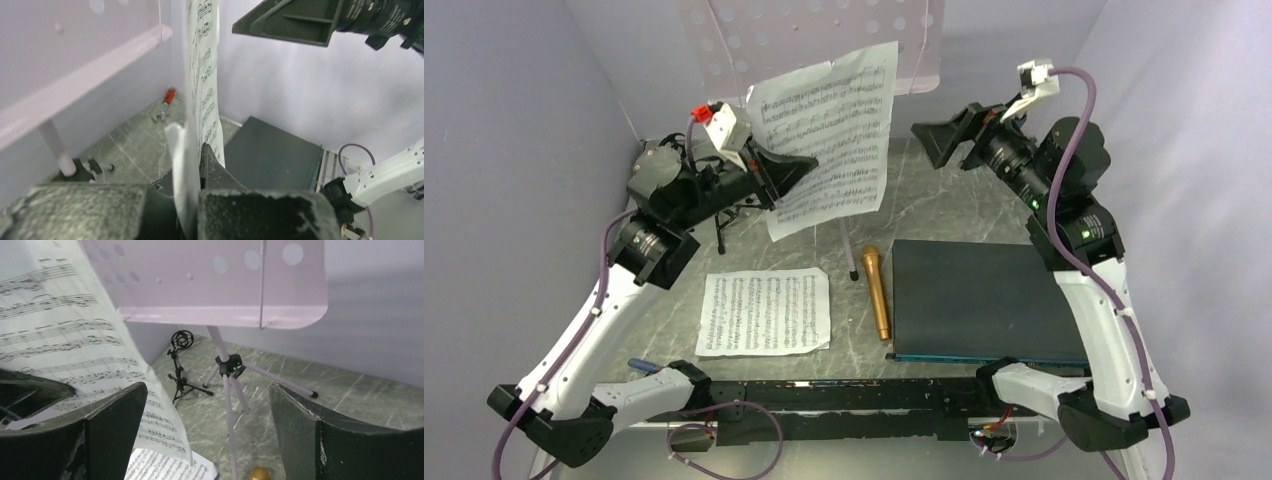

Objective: Set up the instrument practice props

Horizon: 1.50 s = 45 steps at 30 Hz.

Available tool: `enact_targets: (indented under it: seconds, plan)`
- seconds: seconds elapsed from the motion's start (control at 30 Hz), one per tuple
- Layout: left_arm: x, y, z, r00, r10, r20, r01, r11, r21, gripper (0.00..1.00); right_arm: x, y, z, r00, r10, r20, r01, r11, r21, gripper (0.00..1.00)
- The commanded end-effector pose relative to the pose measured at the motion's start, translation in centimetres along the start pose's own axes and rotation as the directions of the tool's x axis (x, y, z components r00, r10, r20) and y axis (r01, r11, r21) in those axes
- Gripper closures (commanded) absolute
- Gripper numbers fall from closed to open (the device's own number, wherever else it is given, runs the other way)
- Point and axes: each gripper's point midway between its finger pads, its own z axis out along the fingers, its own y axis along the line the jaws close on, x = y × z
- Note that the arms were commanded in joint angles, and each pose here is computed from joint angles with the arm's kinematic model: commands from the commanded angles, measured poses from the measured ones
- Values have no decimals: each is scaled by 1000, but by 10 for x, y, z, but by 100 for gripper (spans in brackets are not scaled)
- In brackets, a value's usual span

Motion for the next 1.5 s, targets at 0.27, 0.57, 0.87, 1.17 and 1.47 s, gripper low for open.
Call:
enact_targets:
  seconds: [0.27,0.57,0.87,1.17,1.47]
  plan:
    - [-81,11,25,988,133,73,-129,990,-55,97,-52,-17,23,999,34,-13,-34,996,-82,16]
    - [-119,24,38,972,167,163,-150,982,-113,97,-79,-9,40,993,121,-3,-115,936,-333,44]
    - [-142,36,56,960,156,230,-131,984,-121,97,-96,-21,58,992,119,31,-104,948,-302,49]
    - [-151,55,67,945,141,294,-126,990,-70,97,-102,-35,78,992,118,38,-103,954,-282,58]
    - [-150,62,74,935,186,302,-187,982,-26,97,-99,-41,95,989,147,27,-132,942,-308,57]
